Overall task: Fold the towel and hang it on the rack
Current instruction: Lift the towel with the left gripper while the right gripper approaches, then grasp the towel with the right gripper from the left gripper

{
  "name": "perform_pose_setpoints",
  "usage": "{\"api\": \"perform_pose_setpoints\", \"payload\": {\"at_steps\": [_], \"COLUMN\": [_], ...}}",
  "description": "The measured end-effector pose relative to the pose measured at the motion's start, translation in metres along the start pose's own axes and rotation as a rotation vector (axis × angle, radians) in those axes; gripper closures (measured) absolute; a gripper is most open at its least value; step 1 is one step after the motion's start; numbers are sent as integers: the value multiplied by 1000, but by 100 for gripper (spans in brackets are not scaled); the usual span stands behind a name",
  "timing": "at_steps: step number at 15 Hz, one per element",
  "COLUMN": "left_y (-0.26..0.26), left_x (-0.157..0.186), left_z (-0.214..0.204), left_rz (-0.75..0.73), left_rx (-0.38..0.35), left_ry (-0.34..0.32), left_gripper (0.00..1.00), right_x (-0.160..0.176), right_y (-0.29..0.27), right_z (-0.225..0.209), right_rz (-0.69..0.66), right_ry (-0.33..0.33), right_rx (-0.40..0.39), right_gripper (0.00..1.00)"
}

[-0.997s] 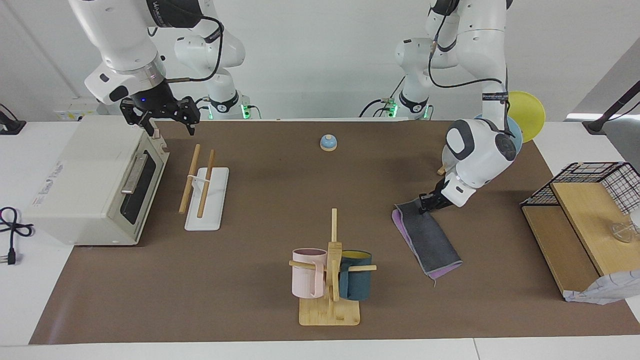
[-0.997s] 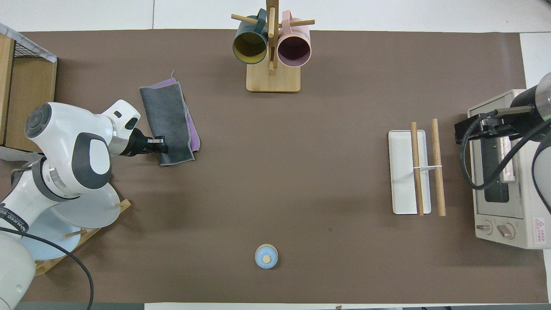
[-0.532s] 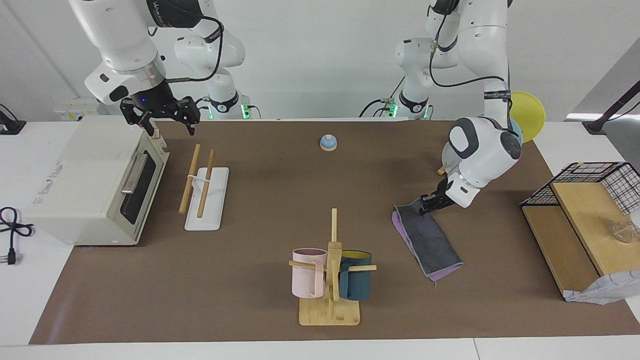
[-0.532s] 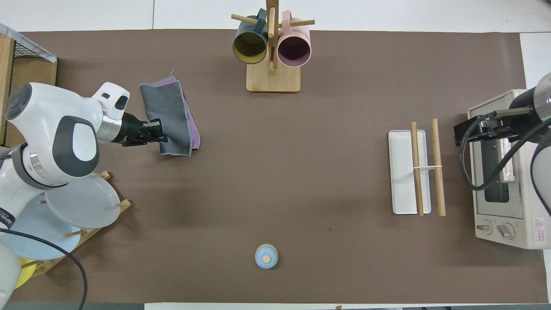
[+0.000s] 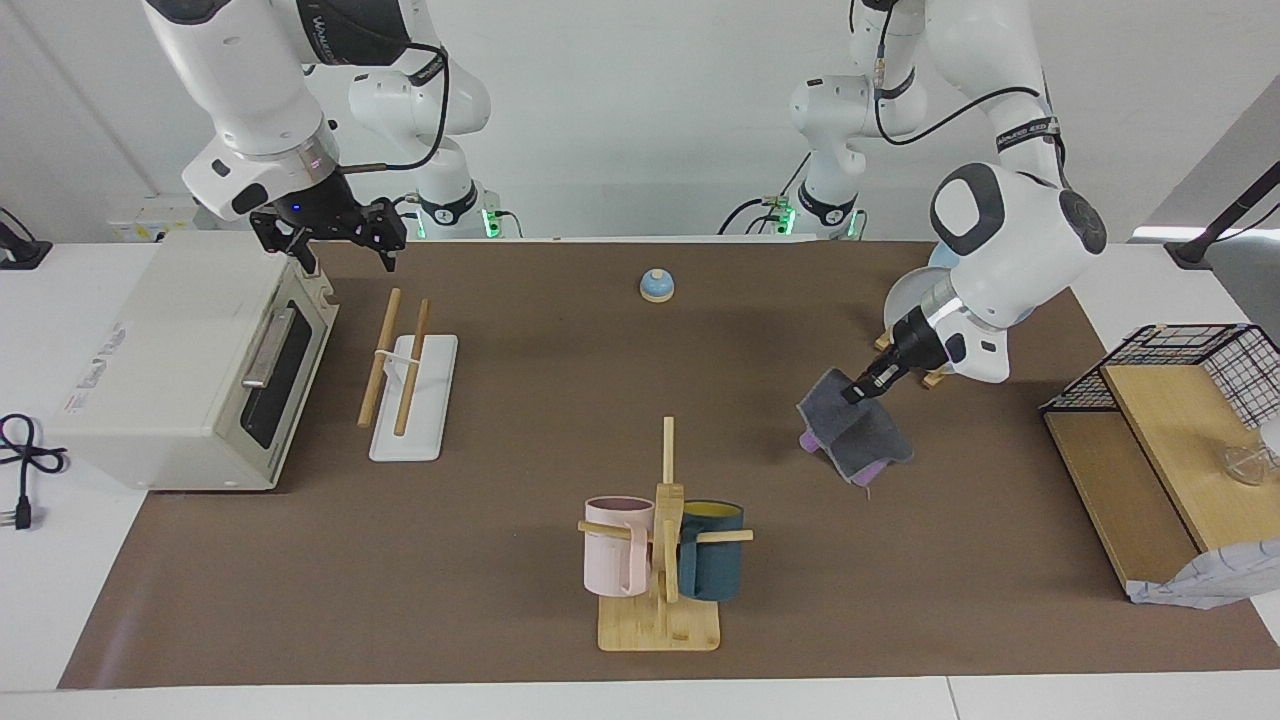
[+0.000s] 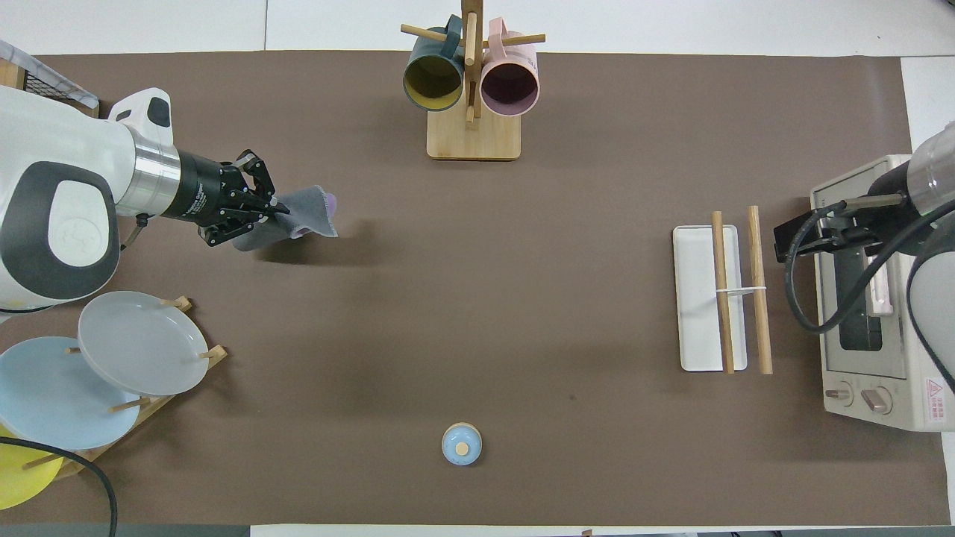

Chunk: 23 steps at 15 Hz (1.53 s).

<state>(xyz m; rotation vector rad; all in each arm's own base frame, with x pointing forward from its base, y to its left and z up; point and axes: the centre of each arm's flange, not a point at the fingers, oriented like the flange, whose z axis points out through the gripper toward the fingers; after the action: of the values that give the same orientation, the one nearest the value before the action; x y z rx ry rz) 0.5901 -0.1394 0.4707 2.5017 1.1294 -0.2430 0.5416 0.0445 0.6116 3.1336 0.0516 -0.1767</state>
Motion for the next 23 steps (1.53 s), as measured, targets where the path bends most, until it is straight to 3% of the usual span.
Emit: {"api": "perform_pose_setpoints", "payload": {"at_steps": [3,8,14,17,19,23], "left_y": [18,40,66,77,80,82], "left_x": [-41,-116,-213,-252,-270,-280], "left_z": [-26,-42,-29,-19,-15,-12], "left_rz": [-154,-411,-709,-801,-856,-899], "left_rx": [-35,-63,-90,-138,-165,-169], "left_ry": [7,-8,-48,-76,-96,-108], "left_gripper": [98,98,98,98,98,98], "right_x": [-2,3,1,0,-5,-12], "right_y": [-11,-50,-86,-92,-104,-130], "right_z": [1,9,20,21,28,45], "right_rz": [104,545,1060,1217,1253,1276], "right_ry": [-16,-59,-209,-286,-331,-361], "right_rx": [126,452,770,832,842,843], "right_gripper": [0,0,0,0,0,0]}}
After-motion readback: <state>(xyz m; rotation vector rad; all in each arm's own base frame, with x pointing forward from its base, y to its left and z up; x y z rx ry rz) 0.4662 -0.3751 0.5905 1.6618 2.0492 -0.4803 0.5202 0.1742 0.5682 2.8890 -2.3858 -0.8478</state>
